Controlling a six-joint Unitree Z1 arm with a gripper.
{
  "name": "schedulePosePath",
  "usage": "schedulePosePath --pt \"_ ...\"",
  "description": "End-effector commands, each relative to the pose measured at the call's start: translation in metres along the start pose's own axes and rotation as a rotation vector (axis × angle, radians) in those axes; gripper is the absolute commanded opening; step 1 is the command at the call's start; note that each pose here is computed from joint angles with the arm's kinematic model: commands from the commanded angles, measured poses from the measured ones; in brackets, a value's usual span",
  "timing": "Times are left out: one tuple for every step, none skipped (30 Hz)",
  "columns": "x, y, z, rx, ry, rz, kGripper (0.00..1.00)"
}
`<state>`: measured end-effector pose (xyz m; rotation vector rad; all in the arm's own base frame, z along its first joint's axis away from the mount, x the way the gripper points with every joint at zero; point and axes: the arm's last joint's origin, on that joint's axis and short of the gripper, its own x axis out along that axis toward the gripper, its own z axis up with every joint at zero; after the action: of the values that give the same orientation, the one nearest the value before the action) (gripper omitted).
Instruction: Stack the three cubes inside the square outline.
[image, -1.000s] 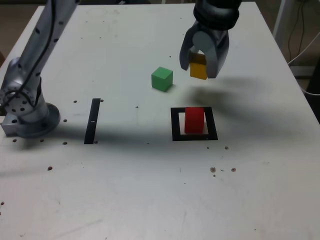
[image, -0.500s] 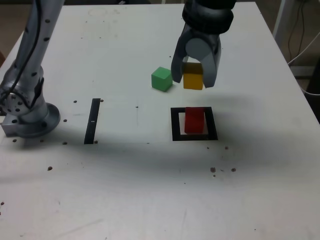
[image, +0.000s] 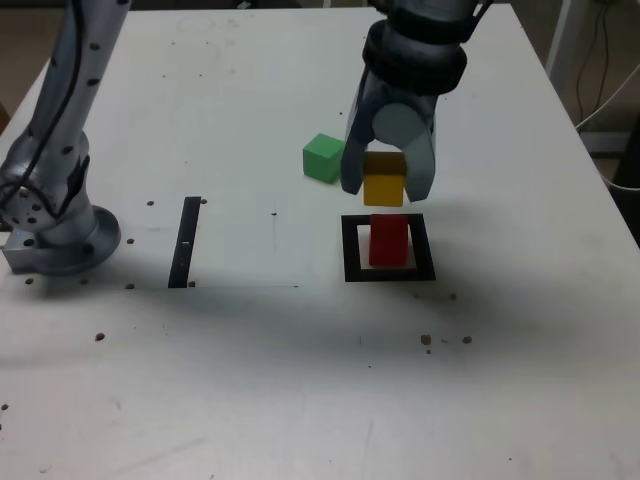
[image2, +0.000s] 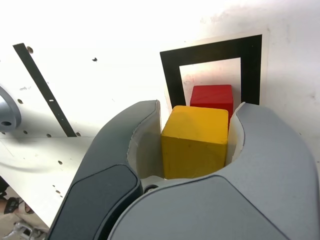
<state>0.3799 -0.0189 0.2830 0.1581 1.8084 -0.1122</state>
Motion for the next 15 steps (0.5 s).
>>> schedulePosePath --pt "0.005 -0.004 0.004 0.003 0.014 -0.006 0.36" --pt "0.007 -0.005 0.005 0.004 0.016 -0.008 0.36" --pt "0.008 -0.006 0.006 0.005 0.018 -0.01 0.36" --pt "0.01 -0.007 0.007 0.006 0.02 -0.013 0.36" --pt "0.011 -0.008 0.008 0.008 0.022 -0.015 0.36" --pt "0.012 -0.009 0.009 0.009 0.024 -0.017 0.36" --pt "0.013 -0.009 0.01 0.011 0.026 -0.018 0.36" --pt "0.014 -0.01 0.011 0.012 0.028 -0.02 0.36" --pt "0.015 -0.011 0.012 0.014 0.031 -0.021 0.36" --pt "0.016 -0.011 0.013 0.015 0.033 -0.022 0.36" --pt "0.018 -0.011 0.014 0.016 0.035 -0.023 0.36" --pt "0.018 -0.012 0.014 0.016 0.037 -0.023 0.36" --pt "0.019 -0.012 0.014 0.016 0.038 -0.024 0.36" --pt "0.02 -0.012 0.015 0.016 0.04 -0.024 0.36" --pt "0.021 -0.012 0.015 0.016 0.04 -0.024 0.36"
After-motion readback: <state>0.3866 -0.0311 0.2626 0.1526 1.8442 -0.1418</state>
